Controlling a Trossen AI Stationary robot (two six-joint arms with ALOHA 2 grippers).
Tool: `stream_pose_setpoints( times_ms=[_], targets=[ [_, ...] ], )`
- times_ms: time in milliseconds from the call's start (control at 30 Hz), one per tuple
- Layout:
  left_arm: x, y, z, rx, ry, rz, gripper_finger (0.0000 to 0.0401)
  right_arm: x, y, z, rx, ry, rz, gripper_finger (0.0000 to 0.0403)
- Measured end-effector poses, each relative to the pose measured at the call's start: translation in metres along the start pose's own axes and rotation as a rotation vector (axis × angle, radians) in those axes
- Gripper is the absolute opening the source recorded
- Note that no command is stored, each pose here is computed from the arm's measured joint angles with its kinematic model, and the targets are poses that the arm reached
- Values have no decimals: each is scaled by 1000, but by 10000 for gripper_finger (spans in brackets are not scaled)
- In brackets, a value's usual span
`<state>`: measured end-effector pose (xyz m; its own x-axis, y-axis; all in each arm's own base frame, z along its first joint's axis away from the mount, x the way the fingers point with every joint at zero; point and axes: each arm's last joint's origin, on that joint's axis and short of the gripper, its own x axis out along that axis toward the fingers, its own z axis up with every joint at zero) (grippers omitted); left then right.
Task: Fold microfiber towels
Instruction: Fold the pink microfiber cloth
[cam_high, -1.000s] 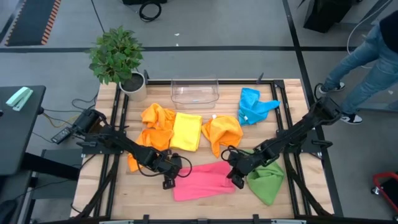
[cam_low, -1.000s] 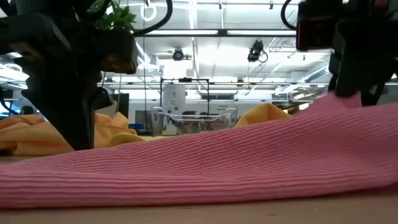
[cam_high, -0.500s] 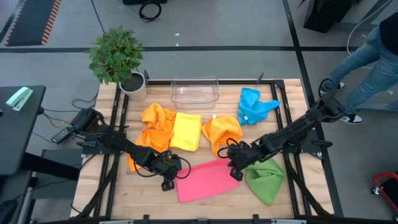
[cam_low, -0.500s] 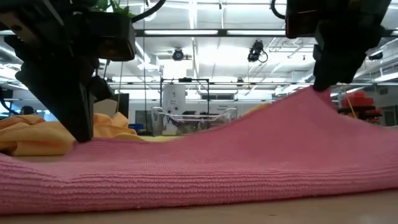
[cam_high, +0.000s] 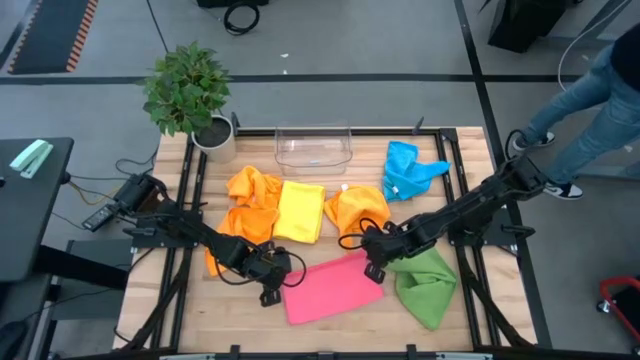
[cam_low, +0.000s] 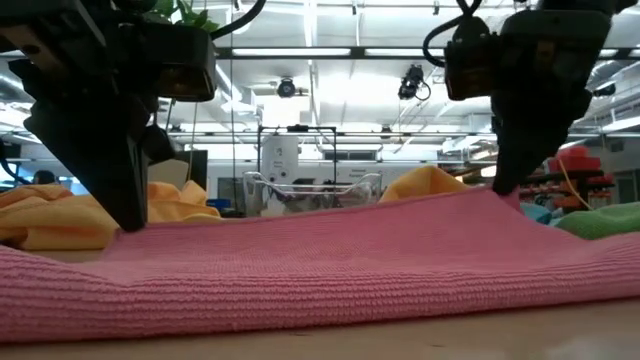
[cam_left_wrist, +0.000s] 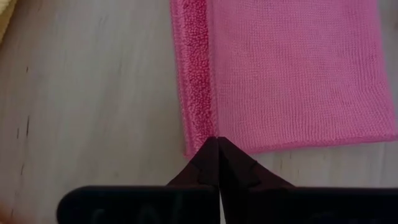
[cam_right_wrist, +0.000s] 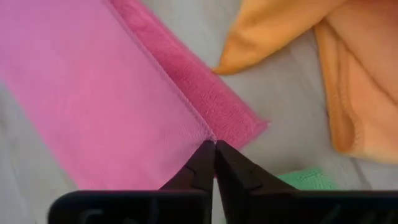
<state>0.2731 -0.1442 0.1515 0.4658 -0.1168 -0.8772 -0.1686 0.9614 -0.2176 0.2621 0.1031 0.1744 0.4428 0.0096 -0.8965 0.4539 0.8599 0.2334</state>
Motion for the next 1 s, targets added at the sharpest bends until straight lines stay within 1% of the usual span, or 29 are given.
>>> stream_pose_setpoints(
  times_ms=[200,267,333,433,533,600,700,767,833,900,933,1000],
  targets=[
    [0,0,0,-14,-1,0,9,2,-8,10,38,-21,-25,111],
    [0,1,1,-34,-2,1,13,1,-11,12,43,-23,-28,137],
    [0,2,1,-41,-2,3,27,-1,-11,13,49,-32,-18,156],
    [0,2,1,-53,-1,3,63,-9,0,8,70,-55,43,169],
    [-3,2,1,-76,-1,3,108,-15,20,-8,92,-68,128,167],
    [-6,1,3,-86,-15,-10,137,-17,30,-23,119,-81,128,162],
    [-14,-2,8,-91,-62,-50,172,-20,39,-43,234,-114,117,152],
    [-16,-7,14,-77,-124,-105,187,-23,46,-51,330,-133,151,146],
    [-17,-14,19,-36,-197,-165,192,-28,56,-60,363,-157,222,137],
    [-13,-19,23,18,-241,-194,183,-30,67,-68,379,-180,283,116],
    [-8,-18,21,43,-226,-178,173,-28,68,-74,380,-183,278,101],
    [4,-13,17,52,-178,-138,142,-20,70,-81,402,-201,249,60]
  ],
)
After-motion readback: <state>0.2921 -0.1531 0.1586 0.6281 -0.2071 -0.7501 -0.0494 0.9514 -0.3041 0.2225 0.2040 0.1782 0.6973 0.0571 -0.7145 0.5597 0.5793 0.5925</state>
